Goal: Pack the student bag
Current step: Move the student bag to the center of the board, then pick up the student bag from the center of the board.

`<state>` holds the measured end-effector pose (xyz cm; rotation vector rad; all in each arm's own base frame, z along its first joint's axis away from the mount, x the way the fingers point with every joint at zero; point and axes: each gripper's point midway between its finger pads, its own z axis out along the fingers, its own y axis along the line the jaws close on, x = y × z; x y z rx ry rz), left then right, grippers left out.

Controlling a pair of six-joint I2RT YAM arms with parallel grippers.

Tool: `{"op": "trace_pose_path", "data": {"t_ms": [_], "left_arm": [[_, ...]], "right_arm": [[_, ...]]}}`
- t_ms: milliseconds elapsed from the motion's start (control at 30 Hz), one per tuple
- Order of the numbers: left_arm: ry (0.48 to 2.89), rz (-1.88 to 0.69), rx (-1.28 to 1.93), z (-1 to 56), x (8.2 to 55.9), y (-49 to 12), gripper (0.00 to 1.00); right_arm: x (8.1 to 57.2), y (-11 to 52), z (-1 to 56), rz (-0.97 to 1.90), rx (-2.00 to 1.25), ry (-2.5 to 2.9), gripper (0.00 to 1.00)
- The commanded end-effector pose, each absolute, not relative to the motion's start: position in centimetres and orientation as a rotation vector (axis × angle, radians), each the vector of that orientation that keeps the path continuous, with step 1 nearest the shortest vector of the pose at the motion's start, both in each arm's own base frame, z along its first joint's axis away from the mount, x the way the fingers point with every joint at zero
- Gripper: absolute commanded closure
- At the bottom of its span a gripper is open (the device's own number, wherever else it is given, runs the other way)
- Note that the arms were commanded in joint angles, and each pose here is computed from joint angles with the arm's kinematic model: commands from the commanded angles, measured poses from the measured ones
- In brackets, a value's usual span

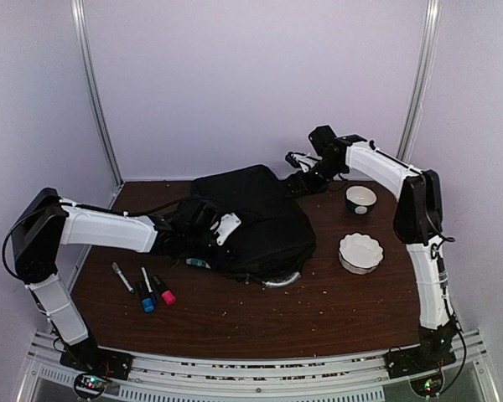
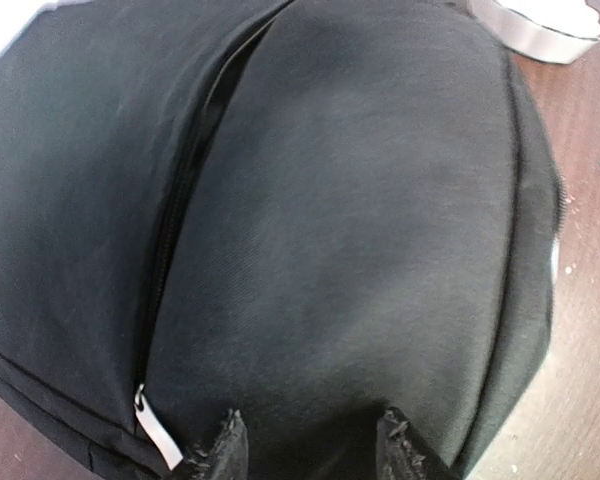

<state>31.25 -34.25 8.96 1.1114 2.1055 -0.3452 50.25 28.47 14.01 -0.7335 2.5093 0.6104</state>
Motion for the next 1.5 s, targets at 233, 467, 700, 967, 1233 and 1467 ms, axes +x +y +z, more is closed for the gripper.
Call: {"op": "trace_pose_path", "data": {"t_ms": [233,467,700,967,1233,1467], "left_arm": [[1.890,-0.293,1.443,10.9,26.5,-33.0,0.44],[1.833,-0.192,1.530,10.5,27.0,-33.2,0.44],[1.739,0.020,1.635,9.2,28.3,-34.2,0.45],[1.678,0.173,1.626,9.9,30.4,-35.0,0.72],[1.641,-0.018,1.630,11.3,30.1,-38.6,1.00],[1.672,-0.366,1.503,13.0,30.3,-42.7,1.00]], "right_arm": [[43.8,22.3,27.5,0.652,-0.600,2.126,0.25],[39.8,23.2,25.0,0.818,-0.728,2.212,0.24],[38.6,23.2,23.0,0.854,-0.751,2.273,0.24],[37.9,22.5,22.2,0.822,-0.730,2.310,0.27],[34.1,22.3,20.6,0.850,-0.766,2.432,0.33],[32.4,21.2,20.4,0.602,-0.862,2.328,0.35]]}}
